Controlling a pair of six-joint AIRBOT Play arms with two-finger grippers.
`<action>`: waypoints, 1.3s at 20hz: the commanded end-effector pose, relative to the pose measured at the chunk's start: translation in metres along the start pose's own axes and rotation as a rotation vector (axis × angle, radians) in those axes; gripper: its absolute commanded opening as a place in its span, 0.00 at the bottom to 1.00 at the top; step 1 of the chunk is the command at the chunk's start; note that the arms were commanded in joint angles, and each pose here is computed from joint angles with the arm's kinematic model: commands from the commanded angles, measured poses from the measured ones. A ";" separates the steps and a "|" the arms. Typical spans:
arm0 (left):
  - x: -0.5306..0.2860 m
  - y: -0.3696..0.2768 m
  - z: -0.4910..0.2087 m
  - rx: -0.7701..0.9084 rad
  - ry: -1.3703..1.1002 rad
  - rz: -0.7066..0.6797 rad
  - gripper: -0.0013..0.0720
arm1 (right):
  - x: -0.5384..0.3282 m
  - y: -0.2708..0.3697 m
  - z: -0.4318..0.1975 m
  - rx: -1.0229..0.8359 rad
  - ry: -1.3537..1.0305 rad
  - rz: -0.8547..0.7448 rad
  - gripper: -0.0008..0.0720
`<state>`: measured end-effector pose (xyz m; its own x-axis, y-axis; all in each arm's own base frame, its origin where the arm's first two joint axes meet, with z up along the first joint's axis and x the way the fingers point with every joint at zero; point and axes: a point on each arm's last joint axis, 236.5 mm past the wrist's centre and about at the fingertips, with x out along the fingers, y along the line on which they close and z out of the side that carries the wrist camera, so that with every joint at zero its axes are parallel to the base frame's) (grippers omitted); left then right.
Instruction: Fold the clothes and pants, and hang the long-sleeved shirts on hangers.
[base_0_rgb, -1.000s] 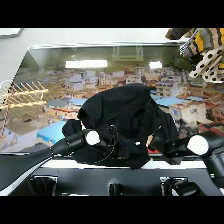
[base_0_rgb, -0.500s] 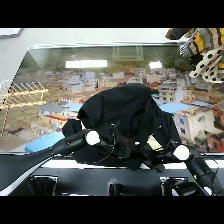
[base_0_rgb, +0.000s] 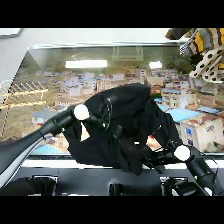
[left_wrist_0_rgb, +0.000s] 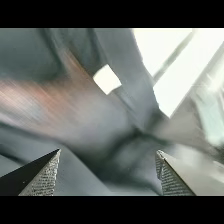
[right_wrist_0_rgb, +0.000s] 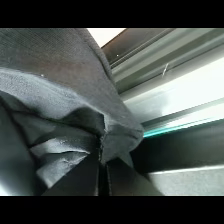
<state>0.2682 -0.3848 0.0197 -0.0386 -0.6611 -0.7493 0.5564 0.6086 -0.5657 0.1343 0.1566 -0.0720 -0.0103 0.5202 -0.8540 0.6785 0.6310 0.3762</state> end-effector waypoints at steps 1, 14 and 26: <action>-0.018 0.037 0.066 0.245 -0.103 0.123 0.92 | -0.001 -0.002 0.001 -0.009 -0.005 -0.008 0.06; 0.098 0.017 0.119 0.336 -0.148 0.074 0.81 | -0.001 -0.007 0.004 -0.042 -0.020 -0.032 0.07; -0.105 0.081 0.260 0.175 -0.573 0.187 0.05 | -0.195 0.130 0.155 -0.373 -0.532 -0.052 0.06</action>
<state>0.4897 -0.4322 0.0802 0.3830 -0.7320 -0.5635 0.6619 0.6430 -0.3853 0.2640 0.0840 0.0241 0.2563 0.2744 -0.9268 0.4906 0.7892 0.3693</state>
